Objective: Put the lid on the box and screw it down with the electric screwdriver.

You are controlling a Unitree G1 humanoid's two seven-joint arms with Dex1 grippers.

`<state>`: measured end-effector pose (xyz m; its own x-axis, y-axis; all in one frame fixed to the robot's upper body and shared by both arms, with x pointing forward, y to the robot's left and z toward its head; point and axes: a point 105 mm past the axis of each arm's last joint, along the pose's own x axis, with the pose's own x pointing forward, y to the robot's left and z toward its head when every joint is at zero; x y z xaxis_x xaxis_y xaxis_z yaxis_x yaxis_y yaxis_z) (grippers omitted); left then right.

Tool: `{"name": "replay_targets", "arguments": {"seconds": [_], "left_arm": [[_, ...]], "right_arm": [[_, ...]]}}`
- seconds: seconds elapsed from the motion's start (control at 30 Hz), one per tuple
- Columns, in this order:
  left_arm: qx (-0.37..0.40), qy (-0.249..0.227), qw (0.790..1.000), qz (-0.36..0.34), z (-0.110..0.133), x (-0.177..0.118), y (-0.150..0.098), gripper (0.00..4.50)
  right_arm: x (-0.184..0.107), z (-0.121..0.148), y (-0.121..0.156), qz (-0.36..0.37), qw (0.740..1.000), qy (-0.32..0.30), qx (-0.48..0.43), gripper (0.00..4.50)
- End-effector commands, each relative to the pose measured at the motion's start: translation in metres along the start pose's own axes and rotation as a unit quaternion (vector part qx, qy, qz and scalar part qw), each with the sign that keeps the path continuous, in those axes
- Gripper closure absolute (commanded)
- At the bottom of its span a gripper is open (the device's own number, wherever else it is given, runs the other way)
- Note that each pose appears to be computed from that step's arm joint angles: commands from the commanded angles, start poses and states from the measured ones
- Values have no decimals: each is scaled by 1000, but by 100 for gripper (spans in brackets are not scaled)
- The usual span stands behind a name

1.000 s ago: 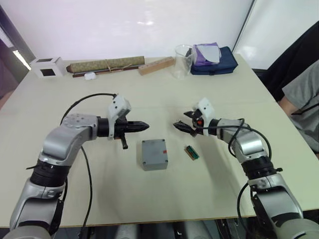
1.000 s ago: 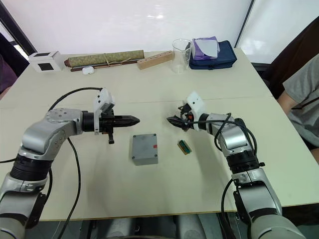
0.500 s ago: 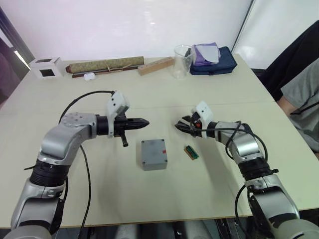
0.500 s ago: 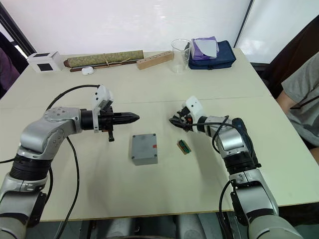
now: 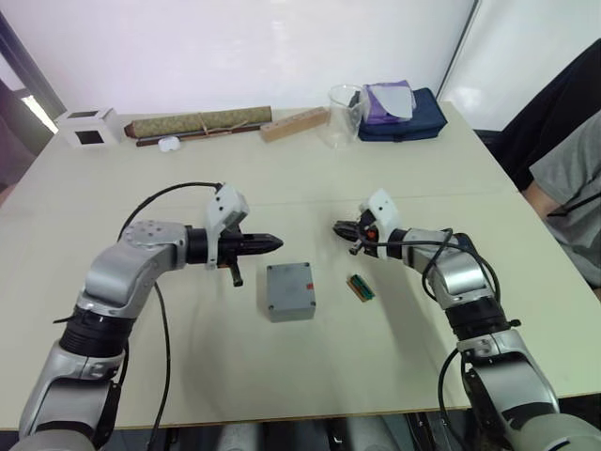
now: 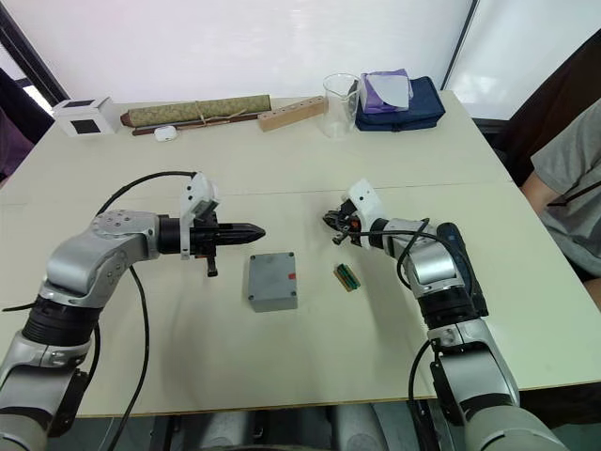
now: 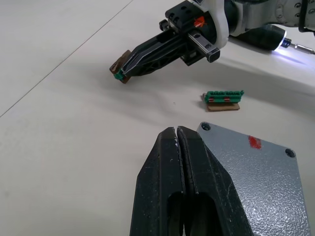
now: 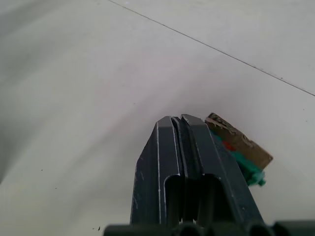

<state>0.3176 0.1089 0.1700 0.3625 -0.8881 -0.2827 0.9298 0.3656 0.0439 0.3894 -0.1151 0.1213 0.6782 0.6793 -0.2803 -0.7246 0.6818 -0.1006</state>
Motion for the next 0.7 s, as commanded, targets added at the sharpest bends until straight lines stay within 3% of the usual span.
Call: {"name": "replay_targets", "arguments": {"seconds": [0.03,0.4,0.53,0.7], "left_arm": [[21,-11,1000,-2,9,-2,1,450],[14,-19,1000,-6,11,-2,-1,450],[10,-21,1000,-15,14,-9,-4,450],[7,-14,1000,-10,12,-14,-1,450]], "right_arm": [[-6,23,-5,-8,999,-35,-17,443],[-20,51,-3,-17,996,-81,-16,443],[-31,64,10,1,995,-97,-21,443],[-30,57,24,6,995,-87,-46,443]]}}
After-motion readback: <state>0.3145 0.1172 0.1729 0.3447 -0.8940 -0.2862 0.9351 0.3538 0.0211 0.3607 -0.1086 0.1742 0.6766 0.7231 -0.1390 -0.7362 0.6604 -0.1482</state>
